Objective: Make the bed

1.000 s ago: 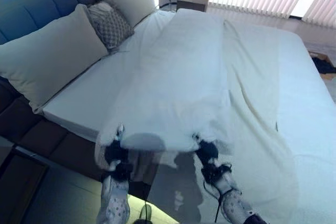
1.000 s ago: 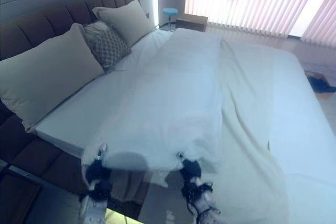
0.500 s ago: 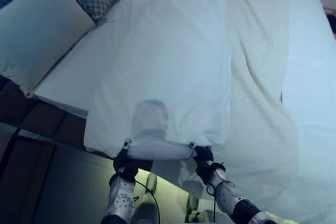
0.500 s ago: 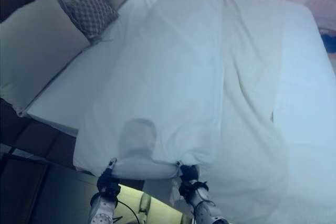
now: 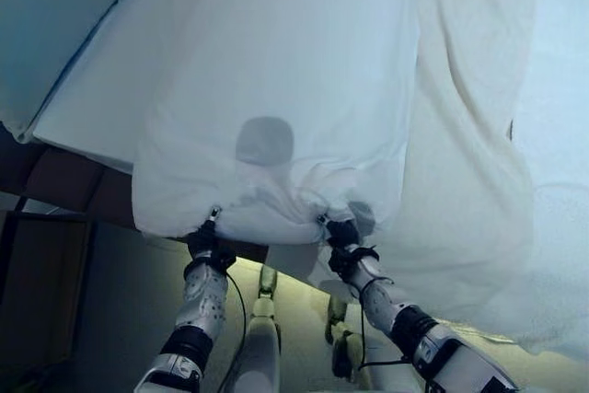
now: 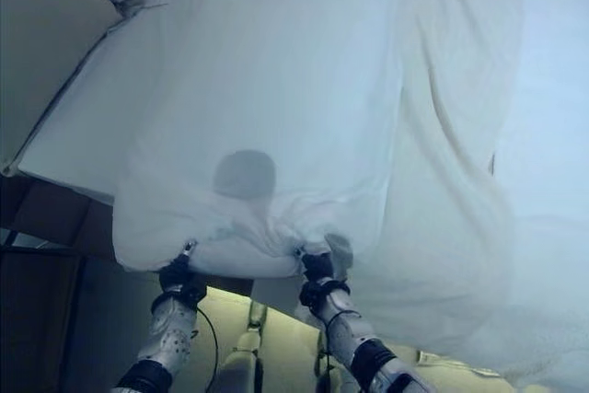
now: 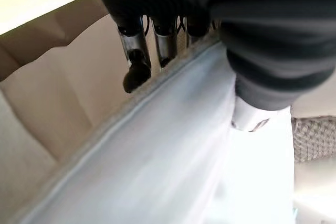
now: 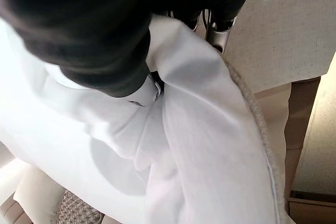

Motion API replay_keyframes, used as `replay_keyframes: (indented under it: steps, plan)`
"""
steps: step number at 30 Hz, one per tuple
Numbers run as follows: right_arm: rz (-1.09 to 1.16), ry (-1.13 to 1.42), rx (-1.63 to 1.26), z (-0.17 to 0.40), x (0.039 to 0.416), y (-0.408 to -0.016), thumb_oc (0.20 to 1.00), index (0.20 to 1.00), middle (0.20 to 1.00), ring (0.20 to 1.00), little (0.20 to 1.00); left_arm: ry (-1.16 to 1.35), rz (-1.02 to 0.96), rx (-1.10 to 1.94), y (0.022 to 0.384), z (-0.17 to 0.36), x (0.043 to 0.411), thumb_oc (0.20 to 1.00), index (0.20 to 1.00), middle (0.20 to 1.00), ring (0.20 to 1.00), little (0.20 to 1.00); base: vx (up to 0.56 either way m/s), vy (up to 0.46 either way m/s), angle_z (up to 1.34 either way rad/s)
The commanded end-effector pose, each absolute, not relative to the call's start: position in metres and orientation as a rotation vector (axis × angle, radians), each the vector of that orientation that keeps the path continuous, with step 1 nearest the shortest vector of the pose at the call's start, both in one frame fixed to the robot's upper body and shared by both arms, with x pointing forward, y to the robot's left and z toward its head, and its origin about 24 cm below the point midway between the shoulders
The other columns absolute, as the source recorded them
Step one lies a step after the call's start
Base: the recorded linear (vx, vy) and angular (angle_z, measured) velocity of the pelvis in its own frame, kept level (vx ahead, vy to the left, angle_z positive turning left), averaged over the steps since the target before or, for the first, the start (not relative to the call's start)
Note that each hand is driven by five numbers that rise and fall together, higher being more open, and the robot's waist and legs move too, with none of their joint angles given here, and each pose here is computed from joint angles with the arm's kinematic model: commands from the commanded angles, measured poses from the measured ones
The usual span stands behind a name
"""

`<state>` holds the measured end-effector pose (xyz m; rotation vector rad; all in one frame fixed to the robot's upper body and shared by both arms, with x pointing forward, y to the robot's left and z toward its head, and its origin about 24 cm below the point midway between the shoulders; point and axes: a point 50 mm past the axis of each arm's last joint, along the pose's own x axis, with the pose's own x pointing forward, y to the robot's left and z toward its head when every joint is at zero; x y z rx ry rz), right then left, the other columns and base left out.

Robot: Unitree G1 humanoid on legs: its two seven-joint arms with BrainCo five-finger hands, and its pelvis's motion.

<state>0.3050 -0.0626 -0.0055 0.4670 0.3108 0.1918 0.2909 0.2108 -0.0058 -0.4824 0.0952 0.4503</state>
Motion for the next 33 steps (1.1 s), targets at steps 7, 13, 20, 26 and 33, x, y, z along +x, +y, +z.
replay_keyframes:
  steps: [7,13,20,26,33]
  plan:
    - [-0.055,0.410,0.643,-0.023,0.305,-0.065,1.000,1.000,1.000,1.000,1.000,-0.081,0.612,-0.340,0.244,0.041,0.316,1.000,1.000,1.000,1.000,1.000,0.02,0.052,-0.02]
    - [-0.103,0.547,0.574,-0.055,0.283,-0.073,1.000,1.000,1.000,1.000,1.000,-0.017,0.648,-0.243,0.245,0.032,0.314,1.000,1.000,1.000,1.000,1.000,0.02,0.057,0.05]
    - [-0.040,0.760,0.130,-0.109,0.233,-0.126,1.000,1.000,1.000,1.000,1.000,0.093,0.752,-0.230,0.260,-0.002,0.287,1.000,1.000,1.000,1.000,1.000,0.02,0.045,0.00]
    - [0.222,0.753,-0.444,-0.111,0.229,-0.162,1.000,1.000,1.000,1.000,1.000,0.178,0.859,-0.256,0.285,-0.025,0.262,1.000,1.000,1.000,1.000,1.000,0.01,0.000,-0.14]
    - [0.386,0.745,-0.582,-0.113,0.223,-0.157,1.000,1.000,1.000,1.000,1.000,0.273,0.922,-0.291,0.296,-0.044,0.244,1.000,1.000,1.000,1.000,1.000,0.01,-0.063,-0.08]
